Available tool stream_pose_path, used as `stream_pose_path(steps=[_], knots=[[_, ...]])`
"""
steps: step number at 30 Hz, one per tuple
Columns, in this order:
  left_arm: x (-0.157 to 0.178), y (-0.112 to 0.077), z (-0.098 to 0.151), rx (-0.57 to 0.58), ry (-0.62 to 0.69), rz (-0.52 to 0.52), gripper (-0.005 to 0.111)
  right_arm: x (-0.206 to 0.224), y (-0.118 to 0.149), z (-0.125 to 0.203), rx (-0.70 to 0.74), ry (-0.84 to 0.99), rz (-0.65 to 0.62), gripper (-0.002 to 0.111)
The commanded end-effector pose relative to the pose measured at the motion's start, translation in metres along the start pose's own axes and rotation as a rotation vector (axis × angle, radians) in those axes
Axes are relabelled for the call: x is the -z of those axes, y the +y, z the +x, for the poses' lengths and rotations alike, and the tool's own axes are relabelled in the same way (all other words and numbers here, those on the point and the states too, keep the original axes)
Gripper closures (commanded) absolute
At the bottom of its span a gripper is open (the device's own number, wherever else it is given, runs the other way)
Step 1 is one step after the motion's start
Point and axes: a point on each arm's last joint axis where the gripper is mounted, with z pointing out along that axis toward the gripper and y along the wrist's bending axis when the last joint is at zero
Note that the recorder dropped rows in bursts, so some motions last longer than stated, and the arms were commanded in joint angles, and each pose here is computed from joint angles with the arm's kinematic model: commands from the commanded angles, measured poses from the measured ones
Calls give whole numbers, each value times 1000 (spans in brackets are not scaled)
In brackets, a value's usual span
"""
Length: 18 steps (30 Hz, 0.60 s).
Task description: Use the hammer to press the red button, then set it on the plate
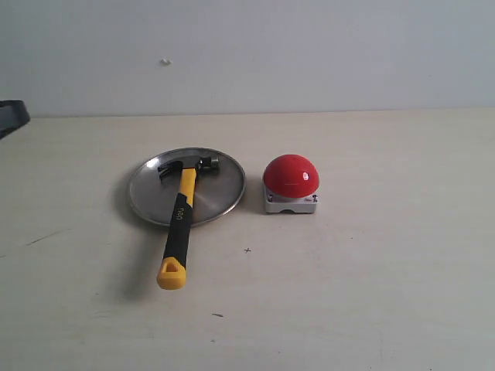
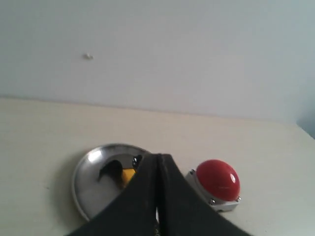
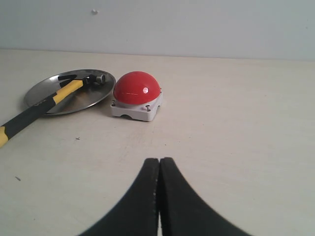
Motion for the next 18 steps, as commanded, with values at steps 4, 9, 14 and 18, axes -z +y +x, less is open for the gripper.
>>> stream_pose_path(steps=[4,9,14,18], knots=[[54,-10,8,-123,-182,-98,107,0,0,0,2,-9,-2,108],[90,-11,19,-207,-244,-216,107,0,0,0,2,-9,-2,108],[122,-16,35,-202,-411,-231,107,0,0,0,2,-9,-2,108],[134,-6,58,-172,-456,-303,107,0,0,0,0,-11,-3,108]])
